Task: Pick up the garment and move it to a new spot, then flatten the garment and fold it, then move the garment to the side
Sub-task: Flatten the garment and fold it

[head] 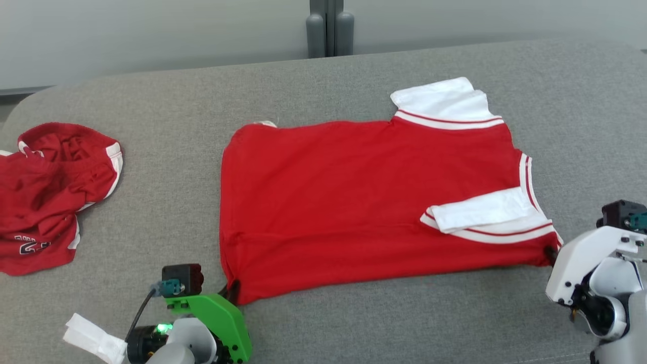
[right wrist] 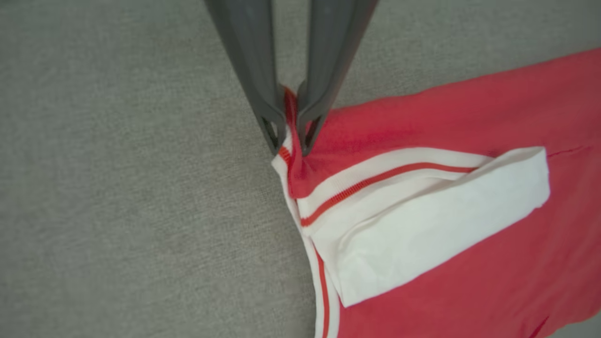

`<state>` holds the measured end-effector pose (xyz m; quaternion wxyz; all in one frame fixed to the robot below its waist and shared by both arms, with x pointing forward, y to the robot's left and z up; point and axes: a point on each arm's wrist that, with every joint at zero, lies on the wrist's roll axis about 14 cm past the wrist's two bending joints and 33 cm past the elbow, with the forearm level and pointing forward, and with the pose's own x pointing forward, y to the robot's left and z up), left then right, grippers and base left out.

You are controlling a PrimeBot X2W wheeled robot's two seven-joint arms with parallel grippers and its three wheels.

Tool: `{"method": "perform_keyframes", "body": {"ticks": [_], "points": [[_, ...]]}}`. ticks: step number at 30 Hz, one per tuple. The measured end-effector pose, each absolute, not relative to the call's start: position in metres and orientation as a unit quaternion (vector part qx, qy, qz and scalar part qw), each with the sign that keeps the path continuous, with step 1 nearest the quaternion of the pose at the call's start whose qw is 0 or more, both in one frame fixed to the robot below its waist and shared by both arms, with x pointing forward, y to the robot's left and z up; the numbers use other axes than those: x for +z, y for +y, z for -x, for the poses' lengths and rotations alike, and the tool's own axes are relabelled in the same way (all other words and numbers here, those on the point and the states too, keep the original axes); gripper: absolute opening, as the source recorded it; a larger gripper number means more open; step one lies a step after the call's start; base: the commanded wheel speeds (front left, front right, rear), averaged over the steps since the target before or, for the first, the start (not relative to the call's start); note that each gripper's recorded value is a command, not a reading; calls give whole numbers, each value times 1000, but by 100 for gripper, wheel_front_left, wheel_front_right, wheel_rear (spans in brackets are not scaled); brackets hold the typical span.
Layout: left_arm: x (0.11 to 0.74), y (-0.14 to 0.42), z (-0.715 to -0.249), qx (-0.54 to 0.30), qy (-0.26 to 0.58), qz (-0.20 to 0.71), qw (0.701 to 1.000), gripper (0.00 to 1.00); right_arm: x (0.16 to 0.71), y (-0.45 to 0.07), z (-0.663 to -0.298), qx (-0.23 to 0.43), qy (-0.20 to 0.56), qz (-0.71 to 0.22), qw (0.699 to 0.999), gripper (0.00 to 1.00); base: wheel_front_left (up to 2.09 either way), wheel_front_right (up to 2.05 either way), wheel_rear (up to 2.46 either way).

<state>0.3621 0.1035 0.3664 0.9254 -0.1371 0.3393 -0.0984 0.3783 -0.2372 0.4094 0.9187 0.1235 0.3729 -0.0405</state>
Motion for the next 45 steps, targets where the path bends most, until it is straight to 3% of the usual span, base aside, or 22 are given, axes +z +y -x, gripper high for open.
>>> {"method": "perform_keyframes", "body": {"ticks": [10, 11, 12, 17, 26, 34, 45], "points": [[365, 102, -319, -103, 394, 144, 902, 0, 409, -240, -330, -49, 412, -136, 900, 0, 0, 0, 0], [366, 104, -319, -99, 392, 145, 903, 0, 409, -242, -328, -53, 412, -136, 900, 13, 0, 0, 0], [367, 105, -319, -96, 387, 145, 906, 100, 410, -244, -327, -55, 411, -136, 900, 100, 0, 0, 0], [372, 107, -321, -93, 379, 146, 909, 100, 418, -247, -333, -59, 391, -129, 909, 100, 0, 0, 0], [408, 113, -374, -100, 338, 137, 926, 100, 490, -223, -412, 3, 291, -75, 954, 100, 0, 0, 0], [445, 115, -464, -112, 308, 95, 940, 100, 522, -197, -495, 64, 269, -60, 959, 100, 0, 0, 0], [414, 109, -518, -111, 341, 63, 931, 100, 500, -189, -561, 78, 282, -31, 956, 100, 0, 0, 0]]}}
